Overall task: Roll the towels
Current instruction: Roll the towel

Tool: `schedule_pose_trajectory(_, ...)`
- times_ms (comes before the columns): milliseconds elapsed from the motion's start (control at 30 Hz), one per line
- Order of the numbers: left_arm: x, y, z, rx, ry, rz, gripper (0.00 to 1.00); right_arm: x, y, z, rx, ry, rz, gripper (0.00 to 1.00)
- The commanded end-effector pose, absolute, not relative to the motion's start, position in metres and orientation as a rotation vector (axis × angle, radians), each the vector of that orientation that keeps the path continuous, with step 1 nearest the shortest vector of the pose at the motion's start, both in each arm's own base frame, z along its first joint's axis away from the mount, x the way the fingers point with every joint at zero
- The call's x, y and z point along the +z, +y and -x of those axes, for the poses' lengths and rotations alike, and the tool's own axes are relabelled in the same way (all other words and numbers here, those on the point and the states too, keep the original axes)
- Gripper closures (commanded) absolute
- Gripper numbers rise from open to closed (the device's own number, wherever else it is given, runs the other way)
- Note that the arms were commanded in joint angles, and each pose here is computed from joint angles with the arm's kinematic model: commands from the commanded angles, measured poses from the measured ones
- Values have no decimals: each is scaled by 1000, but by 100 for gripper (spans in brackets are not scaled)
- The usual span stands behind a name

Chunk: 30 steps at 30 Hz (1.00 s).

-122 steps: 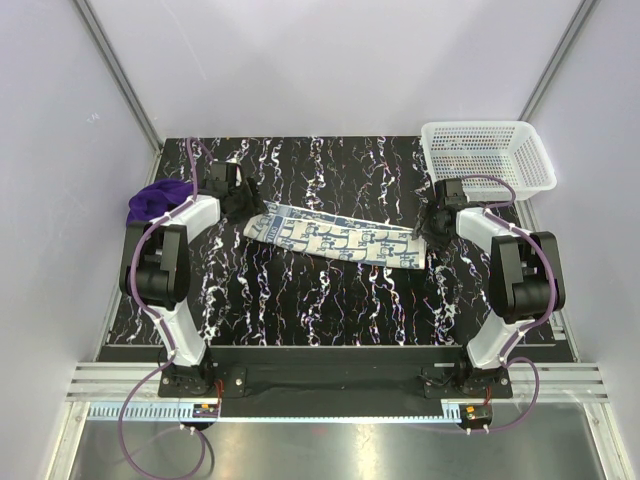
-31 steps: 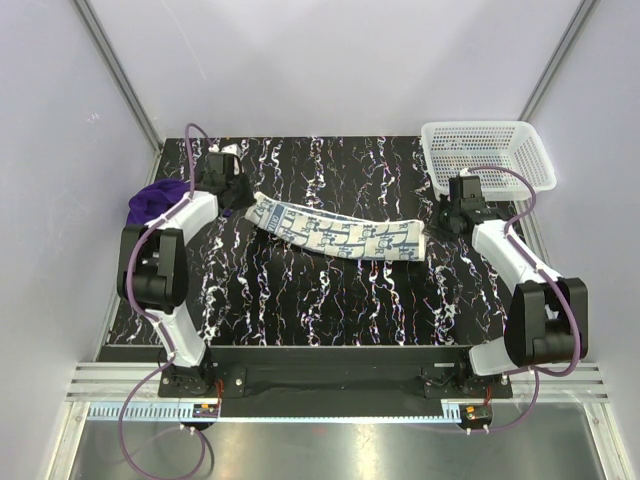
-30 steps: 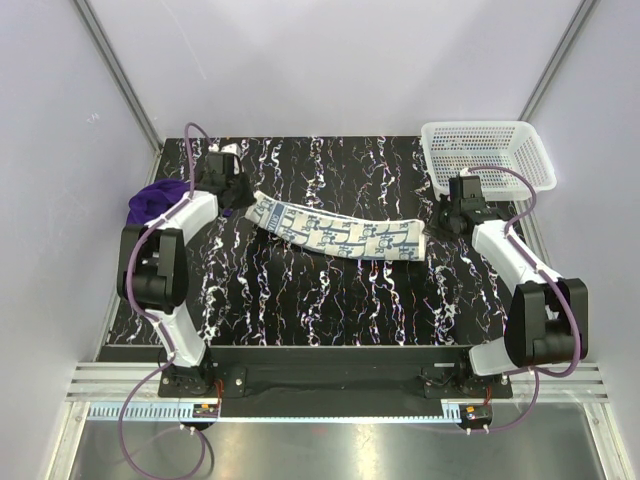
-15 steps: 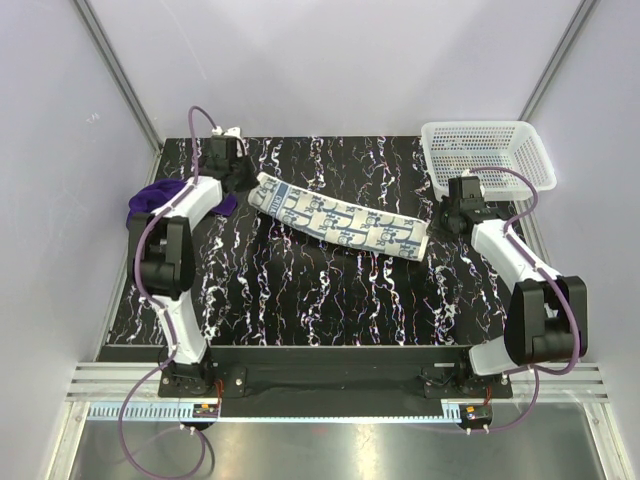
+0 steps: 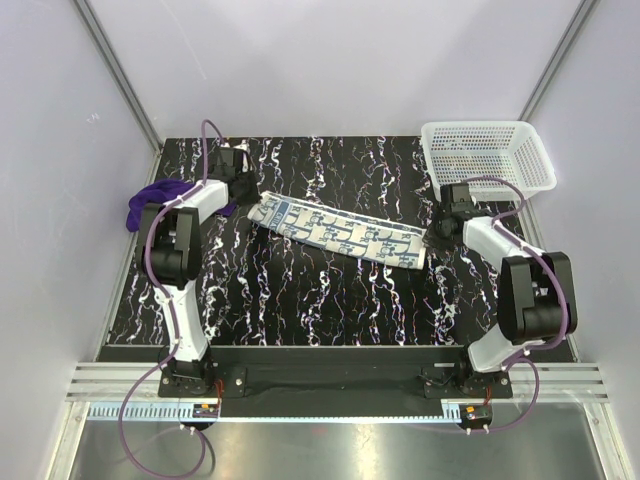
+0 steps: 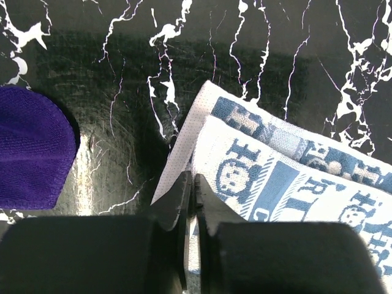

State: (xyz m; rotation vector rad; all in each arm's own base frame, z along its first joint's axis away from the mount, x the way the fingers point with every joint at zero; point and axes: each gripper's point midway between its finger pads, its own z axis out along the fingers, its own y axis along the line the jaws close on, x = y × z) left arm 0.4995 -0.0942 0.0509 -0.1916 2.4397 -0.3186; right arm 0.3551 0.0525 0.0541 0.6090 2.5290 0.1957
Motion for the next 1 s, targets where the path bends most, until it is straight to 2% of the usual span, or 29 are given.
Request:
schedule_pose_trajectory(0,66,-95,-518,-306,2373,150,87,53,46,-366,165,2491,-623,100)
schedule_pose_trajectory(67,68,-95,-523,-305,2365,133,80,48,44,-363,143,2504,-635,99)
schedule_pose_trajectory(133,70,-97,-529,-308,2359,117,70,41,40,-360,108,2522,-651,91)
schedule_pose_trajectory(167,71,-98,-530,-313,2358,113,55,39,40,-358,103,2529,-655,73)
schedule_pose_trajectory(200,75,-96,-534,-301,2349,115,46,37,40,-356,101,2539,-656,61)
schedule_pose_trajectory(233,76,-94,-530,-289,2364,125,41,36,39,-354,100,2540,-656,47)
schedule_pose_trajectory(267,89,-92,-531,-280,2340,132,31,38,39,-353,102,2536,-660,32)
schedule_pose_trajectory(333,97,-85,-526,-241,2316,170,24,45,38,-349,105,2516,-658,21)
schedule_pose_trajectory(400,118,-74,-521,-187,2279,220,21,53,37,-345,108,2497,-656,16)
schedule_pose_trajectory(567,154,-61,-492,-147,2254,354,21,57,45,-337,181,2485,-656,15)
schedule_pose_trajectory(667,153,-67,-467,-198,2249,390,21,49,52,-332,234,2501,-665,19)
schedule_pose_trajectory(833,121,-82,-429,-243,2329,390,22,32,65,-320,321,2535,-689,31)
schedule_pose_trajectory(867,116,-87,-422,-249,2346,376,23,31,66,-320,327,2537,-692,38)
schedule_pose_trajectory(967,113,-105,-413,-267,2371,328,23,33,66,-321,328,2532,-711,46)
